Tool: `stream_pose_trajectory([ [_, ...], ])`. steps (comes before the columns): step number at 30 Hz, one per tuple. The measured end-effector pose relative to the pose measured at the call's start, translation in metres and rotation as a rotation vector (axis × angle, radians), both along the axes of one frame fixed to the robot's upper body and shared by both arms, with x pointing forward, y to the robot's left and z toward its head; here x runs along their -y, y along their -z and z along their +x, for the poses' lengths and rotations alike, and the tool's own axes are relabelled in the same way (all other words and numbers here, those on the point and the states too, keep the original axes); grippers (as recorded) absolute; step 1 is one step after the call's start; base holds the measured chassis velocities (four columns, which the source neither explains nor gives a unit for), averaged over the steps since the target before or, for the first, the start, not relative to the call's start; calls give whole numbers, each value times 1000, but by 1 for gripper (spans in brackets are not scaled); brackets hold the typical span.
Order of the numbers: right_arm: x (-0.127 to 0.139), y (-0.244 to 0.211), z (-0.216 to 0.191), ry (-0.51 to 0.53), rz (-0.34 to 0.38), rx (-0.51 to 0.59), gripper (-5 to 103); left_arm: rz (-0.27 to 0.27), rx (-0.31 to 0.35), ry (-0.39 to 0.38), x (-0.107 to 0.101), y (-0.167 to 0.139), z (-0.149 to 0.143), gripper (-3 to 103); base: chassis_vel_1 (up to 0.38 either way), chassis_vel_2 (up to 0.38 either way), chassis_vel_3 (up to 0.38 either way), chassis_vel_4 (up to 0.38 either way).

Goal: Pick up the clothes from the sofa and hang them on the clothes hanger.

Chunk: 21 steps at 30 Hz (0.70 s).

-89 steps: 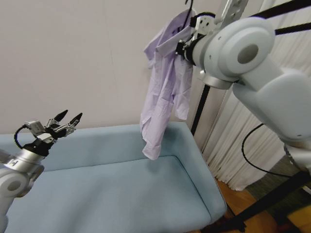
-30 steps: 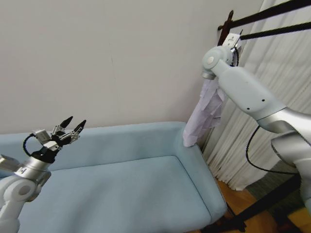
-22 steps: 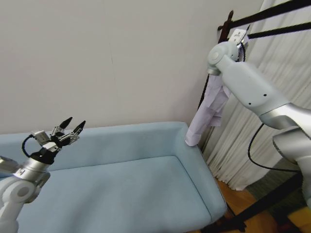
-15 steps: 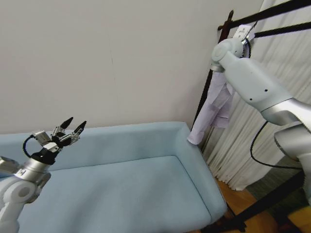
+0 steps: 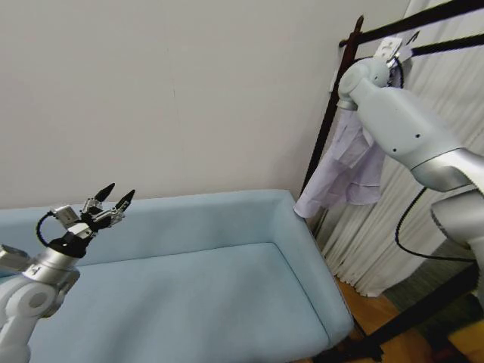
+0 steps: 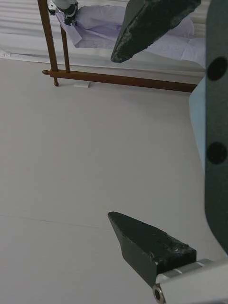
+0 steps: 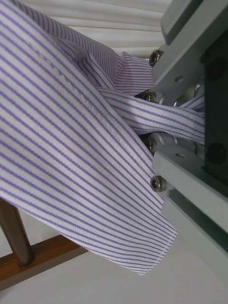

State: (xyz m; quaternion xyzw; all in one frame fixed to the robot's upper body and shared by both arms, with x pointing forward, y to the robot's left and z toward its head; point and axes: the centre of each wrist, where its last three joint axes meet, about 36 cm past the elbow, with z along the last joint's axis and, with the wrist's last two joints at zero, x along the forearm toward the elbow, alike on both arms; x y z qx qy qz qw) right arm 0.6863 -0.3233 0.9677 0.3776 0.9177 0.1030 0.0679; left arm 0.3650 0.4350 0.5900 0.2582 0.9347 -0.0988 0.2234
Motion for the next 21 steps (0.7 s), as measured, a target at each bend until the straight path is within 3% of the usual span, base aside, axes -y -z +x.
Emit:
stream_pose_trajectory([
  [21,16,34,9,9,7,-68,2,-8,2,26,3,9,-1,100,0,0,0,0],
])
